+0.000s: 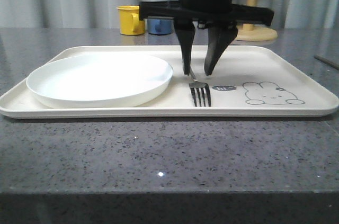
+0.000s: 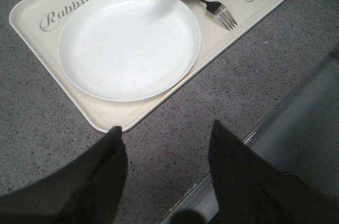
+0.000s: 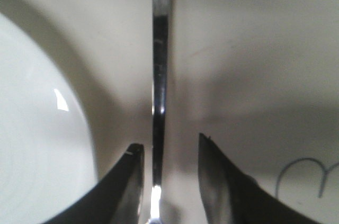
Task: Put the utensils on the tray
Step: 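Lower the fork onto the tray beside the plate and open the right gripper, then move the right gripper back to the silver chopsticks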
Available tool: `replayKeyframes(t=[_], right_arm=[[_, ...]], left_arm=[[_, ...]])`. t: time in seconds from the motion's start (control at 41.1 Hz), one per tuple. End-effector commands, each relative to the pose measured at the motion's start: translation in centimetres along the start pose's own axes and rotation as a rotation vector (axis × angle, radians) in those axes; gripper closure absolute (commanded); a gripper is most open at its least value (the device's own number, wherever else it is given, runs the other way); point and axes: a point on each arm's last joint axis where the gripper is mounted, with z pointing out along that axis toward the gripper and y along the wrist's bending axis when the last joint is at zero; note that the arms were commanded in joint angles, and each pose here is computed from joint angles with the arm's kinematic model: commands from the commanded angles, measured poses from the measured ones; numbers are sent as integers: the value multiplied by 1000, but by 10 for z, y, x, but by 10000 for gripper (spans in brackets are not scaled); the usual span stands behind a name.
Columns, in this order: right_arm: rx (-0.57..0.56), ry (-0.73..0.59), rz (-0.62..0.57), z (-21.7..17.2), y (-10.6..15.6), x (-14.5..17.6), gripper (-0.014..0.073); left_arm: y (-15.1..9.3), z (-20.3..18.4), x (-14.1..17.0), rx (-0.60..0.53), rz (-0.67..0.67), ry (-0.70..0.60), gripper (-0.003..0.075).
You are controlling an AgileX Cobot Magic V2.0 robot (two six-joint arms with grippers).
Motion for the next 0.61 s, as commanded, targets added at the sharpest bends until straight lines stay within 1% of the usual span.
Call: replayKeyframes(t=[0.0, 0.097, 0.17, 0.341, 0.584], right_arm=[[-27, -138, -119, -62, -9, 2, 296], [8, -158, -212, -85, -21, 9, 296], [36, -166, -222, -96, -36, 11, 296], [84, -155, -171, -108, -84, 10, 296], [141, -59, -106, -96, -148, 7, 298]], left_arm=[[0, -6, -12, 4, -4, -96, 372], [0, -6, -12, 4, -4, -96, 372], [0, -6, -12, 4, -4, -96, 372], [0, -6, -12, 4, -4, -96, 372], [0, -6, -12, 4, -4, -96, 372]])
